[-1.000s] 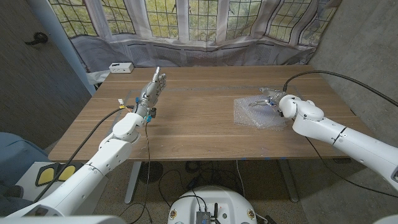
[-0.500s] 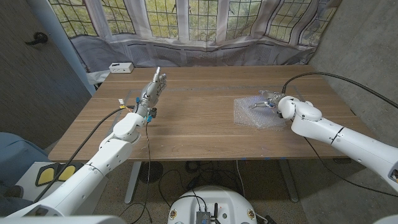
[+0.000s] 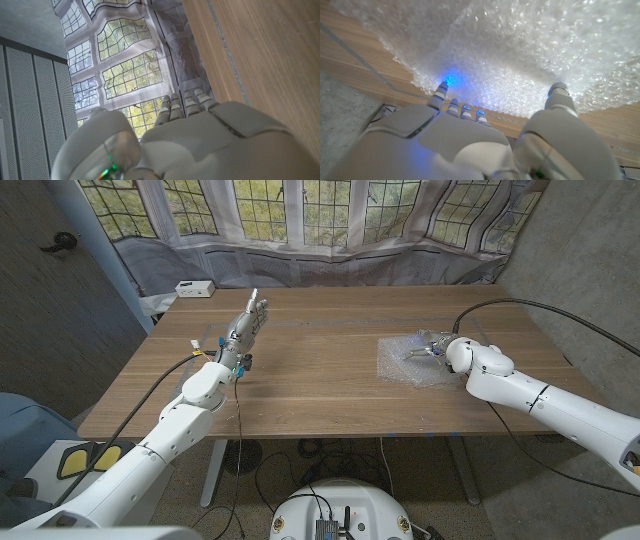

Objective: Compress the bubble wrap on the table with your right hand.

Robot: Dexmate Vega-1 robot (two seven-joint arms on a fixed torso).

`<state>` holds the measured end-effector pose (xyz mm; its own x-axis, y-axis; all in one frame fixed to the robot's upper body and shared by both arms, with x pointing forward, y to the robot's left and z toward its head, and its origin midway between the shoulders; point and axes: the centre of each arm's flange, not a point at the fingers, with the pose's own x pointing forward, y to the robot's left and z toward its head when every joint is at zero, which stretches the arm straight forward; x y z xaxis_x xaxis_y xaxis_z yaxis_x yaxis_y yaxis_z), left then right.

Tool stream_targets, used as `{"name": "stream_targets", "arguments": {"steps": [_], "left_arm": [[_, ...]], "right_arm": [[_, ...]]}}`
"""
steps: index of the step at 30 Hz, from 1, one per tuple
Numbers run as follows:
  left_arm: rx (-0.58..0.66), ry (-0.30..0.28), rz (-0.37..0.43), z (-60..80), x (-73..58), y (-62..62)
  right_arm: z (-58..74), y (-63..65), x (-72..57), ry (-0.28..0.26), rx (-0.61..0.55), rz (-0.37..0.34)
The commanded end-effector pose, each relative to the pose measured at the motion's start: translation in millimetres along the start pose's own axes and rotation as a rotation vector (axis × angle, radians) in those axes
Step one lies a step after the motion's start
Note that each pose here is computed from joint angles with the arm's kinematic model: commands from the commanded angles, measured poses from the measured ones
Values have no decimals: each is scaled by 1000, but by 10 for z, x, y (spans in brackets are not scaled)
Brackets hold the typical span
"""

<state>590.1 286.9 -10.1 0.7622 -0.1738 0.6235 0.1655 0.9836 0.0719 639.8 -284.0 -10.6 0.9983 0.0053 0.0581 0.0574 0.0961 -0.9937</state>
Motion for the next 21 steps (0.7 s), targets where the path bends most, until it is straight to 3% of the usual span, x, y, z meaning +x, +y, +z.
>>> {"name": "stream_targets", "arguments": {"steps": [1,21], "left_arm": [[4,-4,2,18,-26,0],[-3,-1,15,10,-83,-6]], "right_arm": [[-44,98,45,21,1,30],[-36,208,88,10,-4,13]]}}
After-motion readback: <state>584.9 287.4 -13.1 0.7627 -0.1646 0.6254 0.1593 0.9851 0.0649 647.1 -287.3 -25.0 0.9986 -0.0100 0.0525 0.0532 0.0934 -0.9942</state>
